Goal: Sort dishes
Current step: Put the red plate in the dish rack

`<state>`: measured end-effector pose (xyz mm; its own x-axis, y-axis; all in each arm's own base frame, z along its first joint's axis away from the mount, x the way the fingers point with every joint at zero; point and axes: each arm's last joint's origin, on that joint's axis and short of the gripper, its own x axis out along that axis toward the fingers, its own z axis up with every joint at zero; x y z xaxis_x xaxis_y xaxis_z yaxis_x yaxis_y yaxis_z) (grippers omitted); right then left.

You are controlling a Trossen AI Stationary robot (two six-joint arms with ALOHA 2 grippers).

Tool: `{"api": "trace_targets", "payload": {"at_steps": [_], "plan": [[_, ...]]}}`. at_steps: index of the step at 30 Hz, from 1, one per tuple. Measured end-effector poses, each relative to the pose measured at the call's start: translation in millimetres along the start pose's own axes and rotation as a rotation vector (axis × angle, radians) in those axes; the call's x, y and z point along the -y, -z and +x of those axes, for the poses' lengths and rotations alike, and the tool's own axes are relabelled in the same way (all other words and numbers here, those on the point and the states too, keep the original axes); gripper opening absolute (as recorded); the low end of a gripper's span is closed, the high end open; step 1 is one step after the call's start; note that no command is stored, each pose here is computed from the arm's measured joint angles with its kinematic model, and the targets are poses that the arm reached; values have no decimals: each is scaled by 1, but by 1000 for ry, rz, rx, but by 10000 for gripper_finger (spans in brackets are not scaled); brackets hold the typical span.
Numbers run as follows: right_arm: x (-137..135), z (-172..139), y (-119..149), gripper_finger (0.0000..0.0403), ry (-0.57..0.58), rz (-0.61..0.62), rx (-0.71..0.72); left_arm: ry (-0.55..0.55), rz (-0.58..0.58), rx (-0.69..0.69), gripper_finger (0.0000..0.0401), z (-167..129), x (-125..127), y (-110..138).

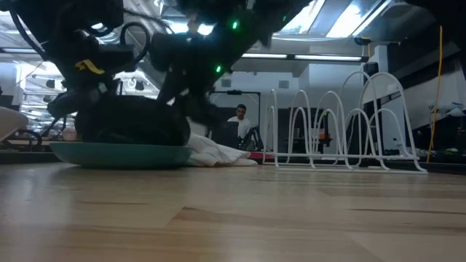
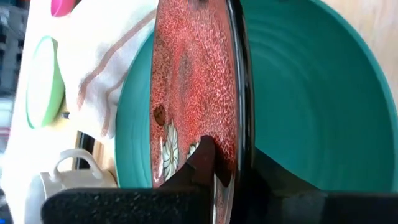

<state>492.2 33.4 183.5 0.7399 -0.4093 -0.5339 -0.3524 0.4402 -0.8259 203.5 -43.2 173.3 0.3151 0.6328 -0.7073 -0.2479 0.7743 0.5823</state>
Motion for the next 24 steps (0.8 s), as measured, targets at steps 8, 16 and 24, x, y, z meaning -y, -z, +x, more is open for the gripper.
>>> {"api": "trace_targets", "payload": {"at_steps": [8,16,24], "plan": [[17,-41,-9,200,-5,-29,-4,37,-115,66,24,-18,-13,-13],[41,-90,-12,200,74,-49,-89,68,-191,134,19,-49,-35,-38],[61,-143,-8,200,146,-71,-172,72,-240,201,19,-75,-53,-61]]}}
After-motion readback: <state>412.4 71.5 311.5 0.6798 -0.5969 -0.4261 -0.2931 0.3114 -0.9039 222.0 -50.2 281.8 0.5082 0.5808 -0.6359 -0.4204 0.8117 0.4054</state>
